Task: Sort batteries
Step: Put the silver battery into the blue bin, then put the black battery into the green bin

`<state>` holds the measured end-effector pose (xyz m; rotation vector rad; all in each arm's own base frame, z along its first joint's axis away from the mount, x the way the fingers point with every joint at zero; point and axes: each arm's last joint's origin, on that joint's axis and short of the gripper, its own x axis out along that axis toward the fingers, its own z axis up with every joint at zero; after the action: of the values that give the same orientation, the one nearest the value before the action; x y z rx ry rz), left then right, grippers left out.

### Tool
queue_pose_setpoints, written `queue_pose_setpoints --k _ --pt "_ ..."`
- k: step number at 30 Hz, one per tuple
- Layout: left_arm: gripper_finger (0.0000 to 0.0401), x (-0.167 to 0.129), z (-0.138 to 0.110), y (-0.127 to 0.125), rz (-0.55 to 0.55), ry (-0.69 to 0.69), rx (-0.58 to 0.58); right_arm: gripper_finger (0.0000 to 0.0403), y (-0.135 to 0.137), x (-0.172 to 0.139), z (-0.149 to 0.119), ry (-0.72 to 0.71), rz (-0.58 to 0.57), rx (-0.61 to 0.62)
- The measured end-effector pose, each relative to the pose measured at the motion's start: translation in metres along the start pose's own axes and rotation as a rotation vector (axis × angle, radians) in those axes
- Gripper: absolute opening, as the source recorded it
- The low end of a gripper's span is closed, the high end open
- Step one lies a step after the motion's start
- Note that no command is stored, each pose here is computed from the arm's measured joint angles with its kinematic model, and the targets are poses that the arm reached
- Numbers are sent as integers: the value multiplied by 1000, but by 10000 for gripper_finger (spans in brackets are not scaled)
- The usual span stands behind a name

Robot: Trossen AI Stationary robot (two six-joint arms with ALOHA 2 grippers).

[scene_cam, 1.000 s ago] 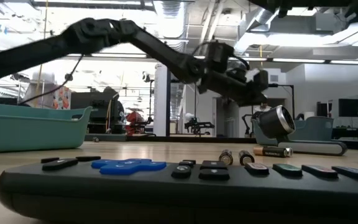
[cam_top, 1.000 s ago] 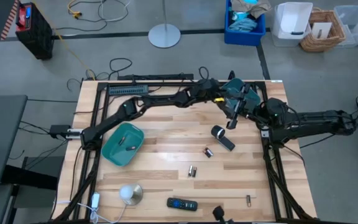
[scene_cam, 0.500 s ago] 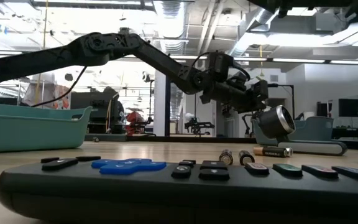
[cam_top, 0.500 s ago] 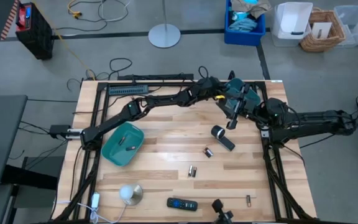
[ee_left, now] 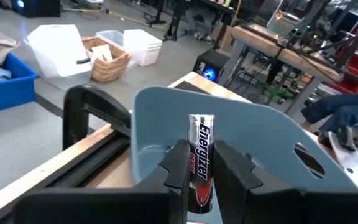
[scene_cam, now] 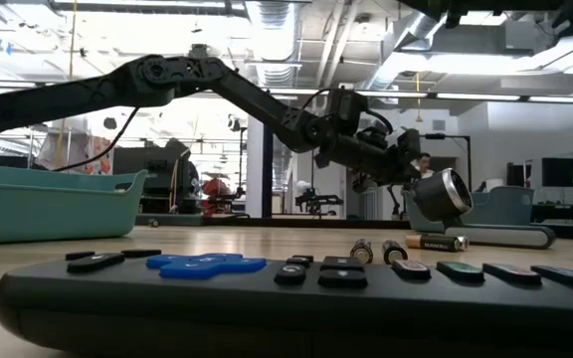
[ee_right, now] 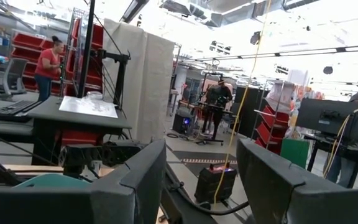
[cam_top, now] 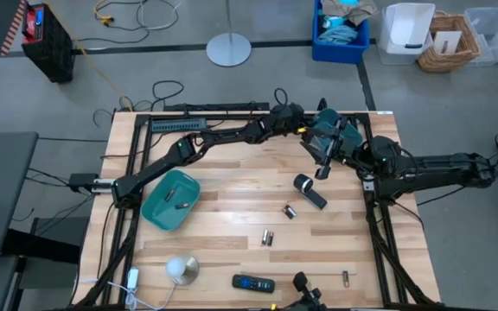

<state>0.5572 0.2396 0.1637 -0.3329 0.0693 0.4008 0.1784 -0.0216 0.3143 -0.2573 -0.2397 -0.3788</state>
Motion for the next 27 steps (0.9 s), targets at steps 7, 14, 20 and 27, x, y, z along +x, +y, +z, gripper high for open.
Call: queue_pose_setpoints --k 7,14,20,27 --pt "49 0 0 0 1 3 10 214 0 0 0 0 0 0" --pt "87 0 0 1 35 -8 -1 214 0 0 0 2 1 -1" --pt "109 0 0 2 54 -15 -14 214 0 0 -1 7 2 -3" --pt "108 -2 9 0 13 -15 -19 214 1 0 -2 24 7 -13"
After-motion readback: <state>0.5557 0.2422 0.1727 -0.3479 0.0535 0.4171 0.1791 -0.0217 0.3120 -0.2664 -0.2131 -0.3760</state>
